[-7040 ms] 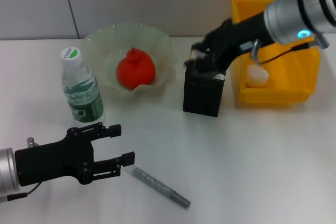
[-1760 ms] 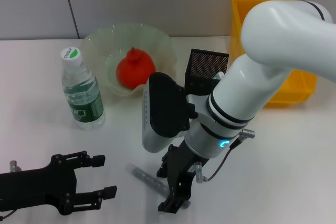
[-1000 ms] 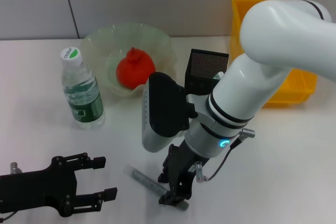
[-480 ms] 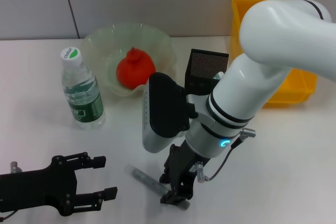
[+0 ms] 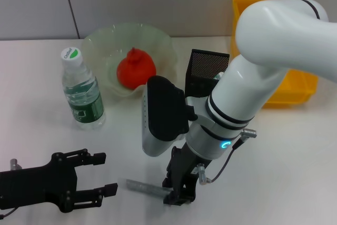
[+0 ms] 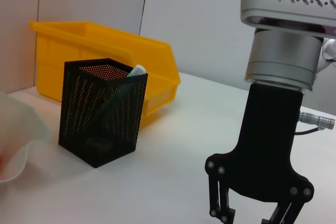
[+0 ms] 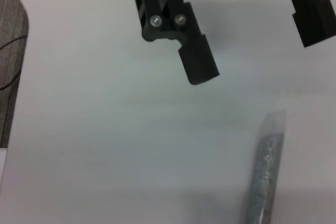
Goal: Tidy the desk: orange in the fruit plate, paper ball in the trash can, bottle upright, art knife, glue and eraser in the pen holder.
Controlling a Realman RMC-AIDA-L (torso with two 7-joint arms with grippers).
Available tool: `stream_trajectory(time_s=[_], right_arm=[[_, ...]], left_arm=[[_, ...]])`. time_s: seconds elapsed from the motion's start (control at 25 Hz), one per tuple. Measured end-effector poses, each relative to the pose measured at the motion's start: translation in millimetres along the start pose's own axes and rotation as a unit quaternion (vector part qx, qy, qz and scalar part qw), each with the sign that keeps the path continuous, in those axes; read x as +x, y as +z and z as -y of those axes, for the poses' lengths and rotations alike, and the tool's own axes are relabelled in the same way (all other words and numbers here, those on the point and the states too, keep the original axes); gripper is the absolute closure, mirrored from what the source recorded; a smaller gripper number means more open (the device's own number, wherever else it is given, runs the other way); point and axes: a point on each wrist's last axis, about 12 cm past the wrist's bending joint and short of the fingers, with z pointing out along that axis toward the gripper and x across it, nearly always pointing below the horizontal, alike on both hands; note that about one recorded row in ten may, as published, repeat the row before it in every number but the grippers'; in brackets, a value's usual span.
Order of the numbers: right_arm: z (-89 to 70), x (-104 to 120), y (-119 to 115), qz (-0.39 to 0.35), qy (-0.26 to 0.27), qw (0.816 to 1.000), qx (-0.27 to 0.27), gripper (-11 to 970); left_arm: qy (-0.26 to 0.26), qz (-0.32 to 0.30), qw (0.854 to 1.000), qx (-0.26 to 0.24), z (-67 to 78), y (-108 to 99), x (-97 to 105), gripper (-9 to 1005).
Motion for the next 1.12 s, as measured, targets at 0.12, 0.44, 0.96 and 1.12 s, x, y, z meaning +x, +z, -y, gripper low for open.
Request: stream_trajectory(time_s=[0.12, 0.44, 0.96, 1.12], right_arm=[[0.2, -0.1, -0.6, 0.000, -0.001, 1.000, 0.000, 671], [1.0, 1.6, 0.1, -0.010, -0.006, 1.000, 0.006, 725], [2.2, -0.3, -3.4, -0.002, -0.006, 1.000, 0.009, 780], [3.8, 1.2, -9.6, 0.002, -0.003, 1.000, 0.007, 815]], left_arm=[[0.000, 0.001, 1.000, -0.001, -0.3, 0.0, -0.3, 226], [0.002, 0.002, 1.000, -0.001, -1.3, 0.6, -1.7, 226], [0.003, 0.004, 1.000, -0.003, -2.4, 0.8, -2.9, 226], [0.003, 0.005, 1.000, -0.005, -2.9, 0.0, -3.1, 226]])
